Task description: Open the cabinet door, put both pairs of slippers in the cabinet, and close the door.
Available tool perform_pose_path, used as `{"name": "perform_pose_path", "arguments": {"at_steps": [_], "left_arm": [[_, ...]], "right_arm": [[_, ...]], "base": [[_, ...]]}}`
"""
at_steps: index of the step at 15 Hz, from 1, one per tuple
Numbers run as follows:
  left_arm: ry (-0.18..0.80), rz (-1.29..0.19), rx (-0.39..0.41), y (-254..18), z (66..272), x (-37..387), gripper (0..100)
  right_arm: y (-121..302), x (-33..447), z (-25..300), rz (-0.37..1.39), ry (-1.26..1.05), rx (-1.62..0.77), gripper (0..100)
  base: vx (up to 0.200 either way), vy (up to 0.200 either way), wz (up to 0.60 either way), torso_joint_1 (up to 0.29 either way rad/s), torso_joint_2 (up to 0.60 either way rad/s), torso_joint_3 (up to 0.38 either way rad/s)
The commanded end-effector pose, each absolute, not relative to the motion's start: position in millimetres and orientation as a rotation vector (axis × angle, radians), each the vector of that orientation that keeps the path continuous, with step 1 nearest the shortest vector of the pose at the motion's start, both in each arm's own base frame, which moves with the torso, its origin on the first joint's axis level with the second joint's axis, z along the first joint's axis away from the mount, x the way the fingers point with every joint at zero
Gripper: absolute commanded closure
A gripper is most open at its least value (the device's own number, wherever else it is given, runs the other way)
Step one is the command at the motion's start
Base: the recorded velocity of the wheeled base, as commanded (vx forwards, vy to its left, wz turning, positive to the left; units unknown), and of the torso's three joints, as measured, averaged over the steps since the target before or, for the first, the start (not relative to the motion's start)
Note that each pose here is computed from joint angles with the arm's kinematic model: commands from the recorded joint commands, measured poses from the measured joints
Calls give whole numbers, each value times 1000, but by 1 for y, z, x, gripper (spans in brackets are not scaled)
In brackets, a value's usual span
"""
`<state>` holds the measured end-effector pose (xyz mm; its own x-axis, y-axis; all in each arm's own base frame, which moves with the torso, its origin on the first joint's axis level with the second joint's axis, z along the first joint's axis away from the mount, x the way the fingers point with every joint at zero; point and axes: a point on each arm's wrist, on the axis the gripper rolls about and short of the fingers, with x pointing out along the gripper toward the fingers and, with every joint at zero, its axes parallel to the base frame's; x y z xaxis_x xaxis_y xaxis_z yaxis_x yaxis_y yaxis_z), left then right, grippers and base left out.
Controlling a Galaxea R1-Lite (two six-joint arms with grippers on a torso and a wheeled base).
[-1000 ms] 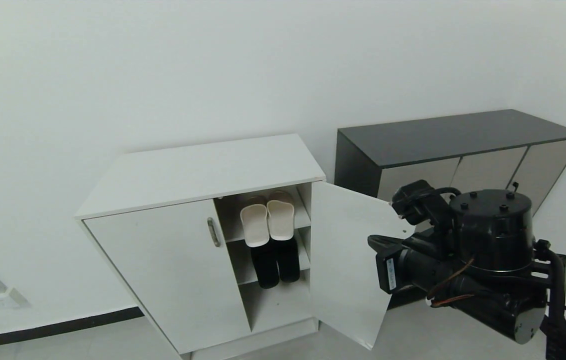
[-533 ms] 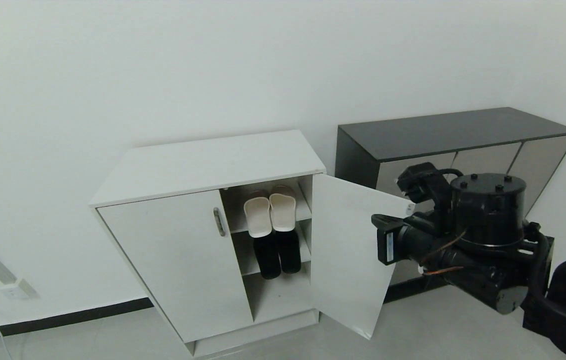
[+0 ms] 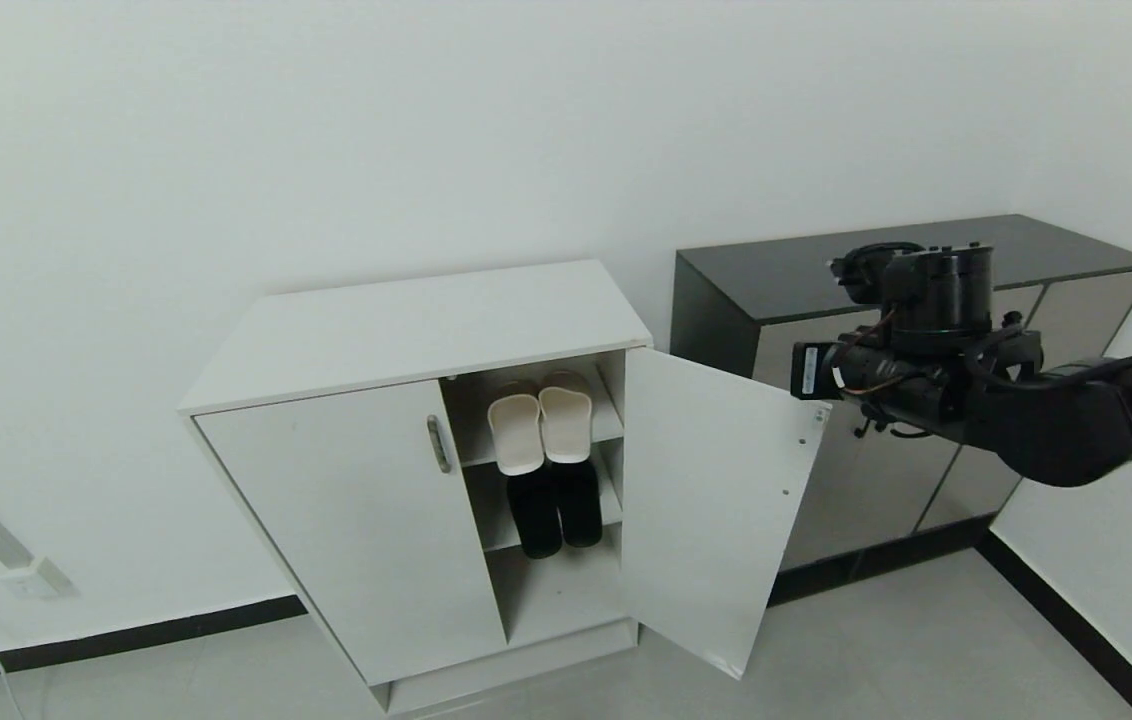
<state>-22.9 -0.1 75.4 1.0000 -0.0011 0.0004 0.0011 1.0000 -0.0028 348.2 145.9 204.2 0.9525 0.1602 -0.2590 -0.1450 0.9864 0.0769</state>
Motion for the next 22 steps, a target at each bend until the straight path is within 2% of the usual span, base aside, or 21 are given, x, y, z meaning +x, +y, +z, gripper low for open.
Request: {"name": "perform_pose_path", "arguments": {"at_steps": [1, 8, 22], "left_arm": [[0, -2, -3, 0, 75, -23, 100], [2, -2, -3, 0, 75, -23, 100], [0, -2, -3, 0, 75, -23, 100]], "right_arm": [[137, 382, 184, 103, 299, 57, 100], [127, 423, 156, 79, 326, 78, 100], [137, 417, 143, 100, 369, 59, 100]], "base": [[0, 0, 0, 0, 0, 0], [0, 0, 0, 0, 0, 0], [0, 0, 0, 0, 0, 0]]}}
